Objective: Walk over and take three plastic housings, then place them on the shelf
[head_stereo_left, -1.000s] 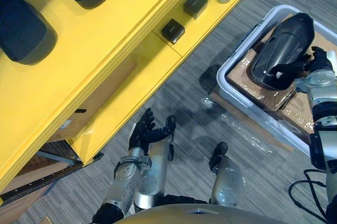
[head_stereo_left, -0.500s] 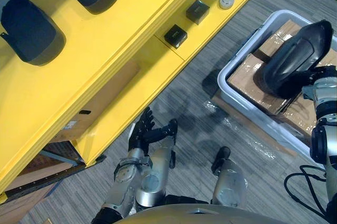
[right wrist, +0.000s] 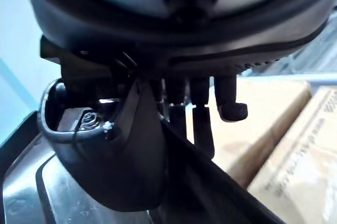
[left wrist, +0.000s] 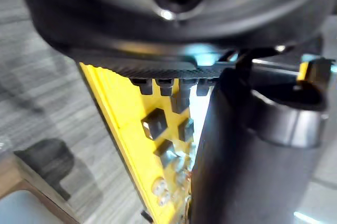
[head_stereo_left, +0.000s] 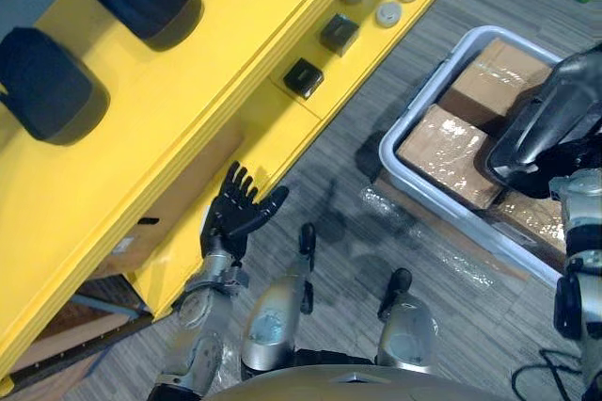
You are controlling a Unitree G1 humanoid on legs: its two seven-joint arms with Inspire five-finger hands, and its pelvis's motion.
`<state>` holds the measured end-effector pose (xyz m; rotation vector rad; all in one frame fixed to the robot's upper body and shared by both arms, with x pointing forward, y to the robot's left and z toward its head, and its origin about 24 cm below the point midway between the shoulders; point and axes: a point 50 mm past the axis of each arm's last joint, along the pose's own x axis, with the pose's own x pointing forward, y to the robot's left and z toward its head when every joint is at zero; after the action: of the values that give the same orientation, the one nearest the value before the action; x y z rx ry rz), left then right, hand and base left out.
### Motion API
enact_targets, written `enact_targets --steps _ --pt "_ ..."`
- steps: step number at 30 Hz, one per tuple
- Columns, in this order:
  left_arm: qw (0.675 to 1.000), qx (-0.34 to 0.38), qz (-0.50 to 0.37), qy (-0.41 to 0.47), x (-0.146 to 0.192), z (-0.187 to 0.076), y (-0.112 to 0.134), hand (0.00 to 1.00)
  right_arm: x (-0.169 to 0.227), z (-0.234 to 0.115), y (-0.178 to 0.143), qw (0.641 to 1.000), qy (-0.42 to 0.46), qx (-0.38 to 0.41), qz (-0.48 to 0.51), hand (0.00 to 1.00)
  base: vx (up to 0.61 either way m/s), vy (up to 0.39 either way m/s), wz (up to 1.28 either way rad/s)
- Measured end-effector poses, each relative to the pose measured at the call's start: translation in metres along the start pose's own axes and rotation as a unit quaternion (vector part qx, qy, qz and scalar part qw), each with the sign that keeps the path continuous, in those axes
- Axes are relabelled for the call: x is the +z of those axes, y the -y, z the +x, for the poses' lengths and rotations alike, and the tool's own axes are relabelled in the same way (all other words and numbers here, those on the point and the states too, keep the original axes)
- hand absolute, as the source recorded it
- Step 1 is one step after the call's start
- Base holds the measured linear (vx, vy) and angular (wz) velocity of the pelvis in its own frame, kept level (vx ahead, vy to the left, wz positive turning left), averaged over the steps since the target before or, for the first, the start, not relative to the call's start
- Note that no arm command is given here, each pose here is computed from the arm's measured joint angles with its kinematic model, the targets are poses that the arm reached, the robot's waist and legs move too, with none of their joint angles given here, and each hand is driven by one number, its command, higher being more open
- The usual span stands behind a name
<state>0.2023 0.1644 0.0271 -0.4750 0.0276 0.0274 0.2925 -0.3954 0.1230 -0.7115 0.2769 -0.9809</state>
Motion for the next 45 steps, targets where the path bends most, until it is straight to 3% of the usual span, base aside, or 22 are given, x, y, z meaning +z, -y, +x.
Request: enact_targets --steps 6,13,20,32,45 --pt "0.991 -0.128 0.031 0.021 0.016 0.012 0.031 1.00 -0.004 -0.037 -0.026 0.997 0.069 0.019 -0.007 0.00 0.05 -0.044 -0.25" --pt "0.968 -0.236 0.072 -0.052 -0.002 0.029 0.072 1.00 0.020 -0.073 -0.047 0.981 0.188 0.048 -0.017 0.00 0.07 -0.019 -0.37" --pt "0.955 -0.250 0.116 -0.107 -0.027 0.055 0.083 1.00 0.034 -0.100 -0.061 0.957 0.277 0.080 0.012 0.00 0.03 -0.014 -0.24" --pt "0.947 -0.282 0.117 -0.095 -0.025 0.059 0.105 1.00 0.059 -0.136 -0.072 0.910 0.388 0.124 0.083 0.00 -0.03 0.009 0.01" --pt "0.979 -0.181 0.071 -0.064 -0.020 0.073 0.104 1.00 0.067 -0.183 -0.105 0.870 0.421 0.235 0.104 0.00 -0.02 0.003 0.02"
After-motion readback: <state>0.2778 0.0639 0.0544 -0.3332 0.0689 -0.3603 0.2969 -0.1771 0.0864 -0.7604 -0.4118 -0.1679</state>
